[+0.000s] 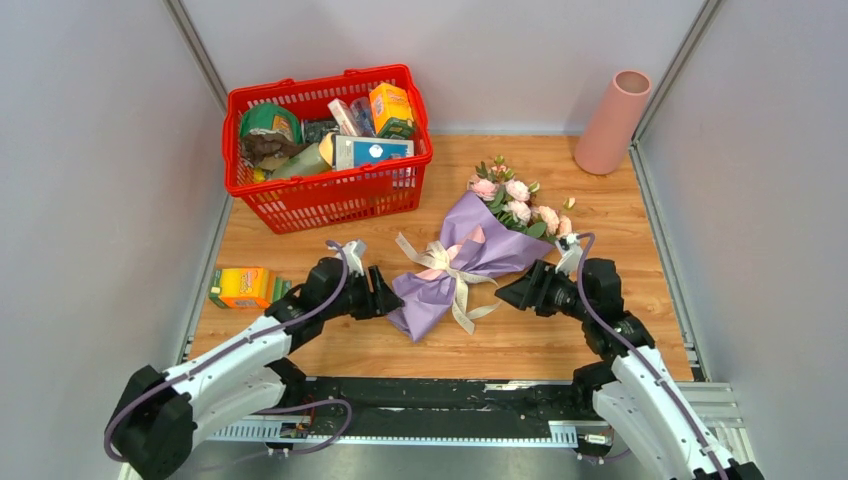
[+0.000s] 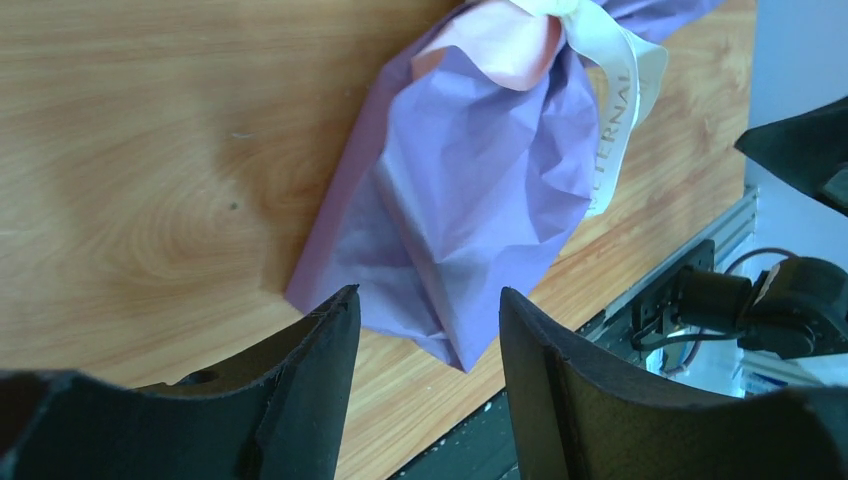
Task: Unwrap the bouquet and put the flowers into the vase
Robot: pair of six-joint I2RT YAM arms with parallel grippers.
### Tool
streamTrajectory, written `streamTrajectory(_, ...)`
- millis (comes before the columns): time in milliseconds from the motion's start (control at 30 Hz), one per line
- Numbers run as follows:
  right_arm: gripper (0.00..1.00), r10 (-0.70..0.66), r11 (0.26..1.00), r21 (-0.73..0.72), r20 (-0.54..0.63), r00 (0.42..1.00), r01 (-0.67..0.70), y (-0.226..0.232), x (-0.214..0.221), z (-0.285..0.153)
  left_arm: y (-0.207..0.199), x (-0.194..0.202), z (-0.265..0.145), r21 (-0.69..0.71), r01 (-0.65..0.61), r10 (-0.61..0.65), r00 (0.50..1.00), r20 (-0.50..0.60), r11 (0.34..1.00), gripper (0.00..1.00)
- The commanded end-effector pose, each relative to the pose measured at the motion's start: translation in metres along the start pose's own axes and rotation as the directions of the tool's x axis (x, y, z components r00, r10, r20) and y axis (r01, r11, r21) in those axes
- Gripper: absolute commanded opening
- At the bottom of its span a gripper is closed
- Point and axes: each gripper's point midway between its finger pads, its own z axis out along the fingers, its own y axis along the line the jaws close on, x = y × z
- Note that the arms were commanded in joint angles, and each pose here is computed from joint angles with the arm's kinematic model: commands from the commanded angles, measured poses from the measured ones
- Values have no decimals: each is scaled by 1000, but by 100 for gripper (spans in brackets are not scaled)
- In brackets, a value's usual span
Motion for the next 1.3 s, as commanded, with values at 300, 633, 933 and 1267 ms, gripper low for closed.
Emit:
streamTrajectory(300, 59, -117, 959, -271, -120, 986, 81, 17, 34, 23, -27, -16, 28, 127, -84, 68, 990, 126, 988, 64)
streamTrajectory(633, 55, -214, 941, -299, -178, 960, 155, 26, 47, 47, -33, -9, 32, 168, -46, 30, 995, 100, 985, 39)
streamTrajectory(933, 55, -261, 917, -355, -189, 947, 182, 50, 52, 66, -45, 2, 22, 219, -19, -5, 994, 108, 976, 0)
streamTrajectory(1267, 50, -265, 938, -290, -255, 930, 188, 43, 75, 90, -46, 22, 21, 225, -10, -5, 998, 68, 974, 0)
